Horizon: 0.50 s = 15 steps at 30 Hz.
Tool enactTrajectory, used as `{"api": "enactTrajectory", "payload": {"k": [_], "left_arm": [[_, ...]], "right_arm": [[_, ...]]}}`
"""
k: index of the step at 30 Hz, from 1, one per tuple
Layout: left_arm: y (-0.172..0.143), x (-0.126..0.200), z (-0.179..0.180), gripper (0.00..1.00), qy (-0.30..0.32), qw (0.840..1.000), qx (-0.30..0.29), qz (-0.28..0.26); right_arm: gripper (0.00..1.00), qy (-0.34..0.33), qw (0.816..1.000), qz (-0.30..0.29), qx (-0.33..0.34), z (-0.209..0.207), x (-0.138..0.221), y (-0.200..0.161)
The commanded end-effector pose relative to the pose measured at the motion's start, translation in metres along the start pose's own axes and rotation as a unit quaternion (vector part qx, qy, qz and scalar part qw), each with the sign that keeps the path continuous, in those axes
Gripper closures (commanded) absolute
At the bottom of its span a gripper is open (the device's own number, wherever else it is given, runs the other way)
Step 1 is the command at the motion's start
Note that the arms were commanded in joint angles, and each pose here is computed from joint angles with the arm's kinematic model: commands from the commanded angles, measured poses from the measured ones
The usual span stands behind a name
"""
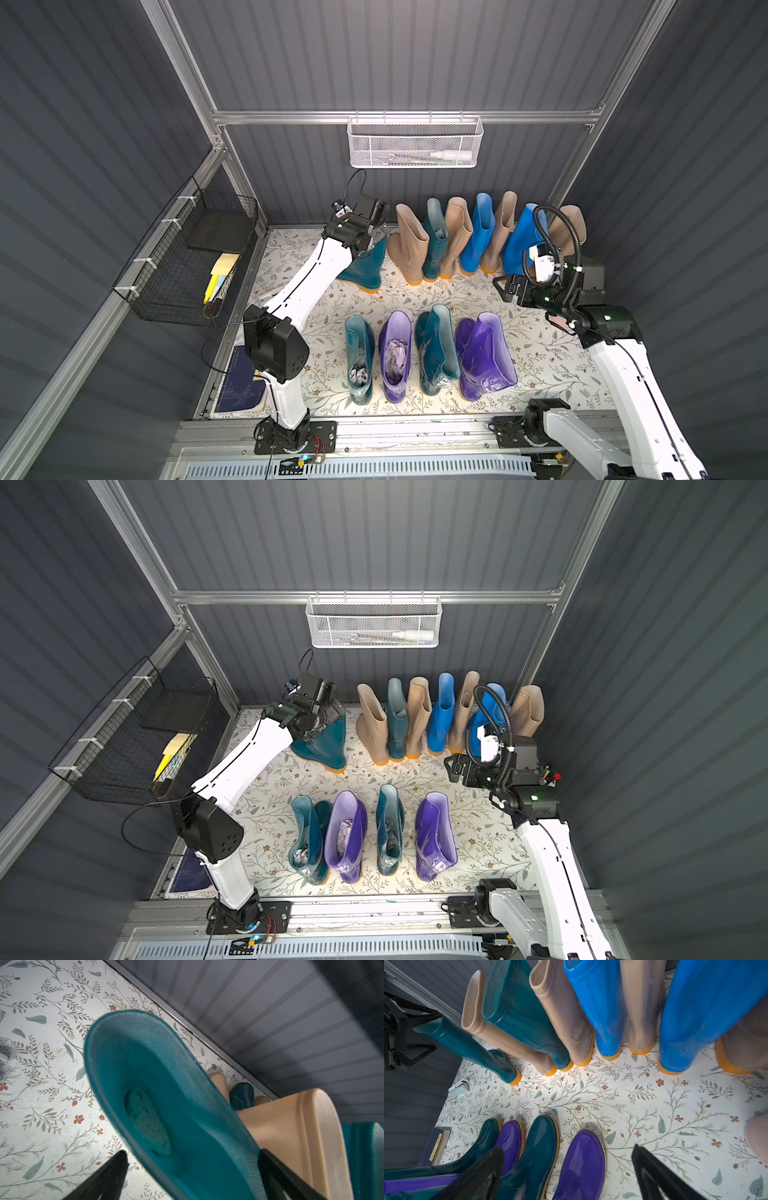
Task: Match and arrange rain boots in pairs
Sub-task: Move the rain boot to the corner of the board.
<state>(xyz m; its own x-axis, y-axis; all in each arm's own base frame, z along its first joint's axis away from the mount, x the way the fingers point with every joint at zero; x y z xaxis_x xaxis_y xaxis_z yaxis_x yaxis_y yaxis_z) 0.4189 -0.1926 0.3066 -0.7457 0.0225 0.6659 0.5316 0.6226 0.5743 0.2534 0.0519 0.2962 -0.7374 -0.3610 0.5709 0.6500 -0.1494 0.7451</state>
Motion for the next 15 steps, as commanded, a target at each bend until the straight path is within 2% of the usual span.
{"api": "enactTrajectory", "payload": {"k": [1,7,15], "left_arm": [[0.015,0.028,0.000,0.00,-0.029,0.999,0.026,-0.022],[0.012,0.025,0.000,0.00,-0.024,0.999,0.024,-0.017],[0.002,0.000,-0.004,0.00,-0.005,1.000,0.010,0.003]], "right_arm": [[0.01,0.007,1.000,-0.005,0.005,0.002,-0.001,0.002],[0.01,0.009,1.000,-0.004,0.005,0.003,-0.001,0.001],[0.01,0.001,1.000,-0.006,0.006,0.001,0.001,-0.001]]}}
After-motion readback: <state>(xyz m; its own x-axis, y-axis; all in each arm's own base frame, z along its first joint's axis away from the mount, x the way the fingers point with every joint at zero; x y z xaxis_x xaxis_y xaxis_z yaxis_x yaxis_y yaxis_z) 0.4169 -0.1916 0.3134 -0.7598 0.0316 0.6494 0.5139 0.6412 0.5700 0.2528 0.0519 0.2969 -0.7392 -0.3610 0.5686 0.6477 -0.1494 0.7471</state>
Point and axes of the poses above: each gripper's point midway between its finger pads, its own x axis back along the fingers, its own z axis along the line the jaws close on, y = z × x, the point moved 4 cm from there along x, back along the fingers, and after that the axes turned 3 degrees about x, right-handed, at the moved point
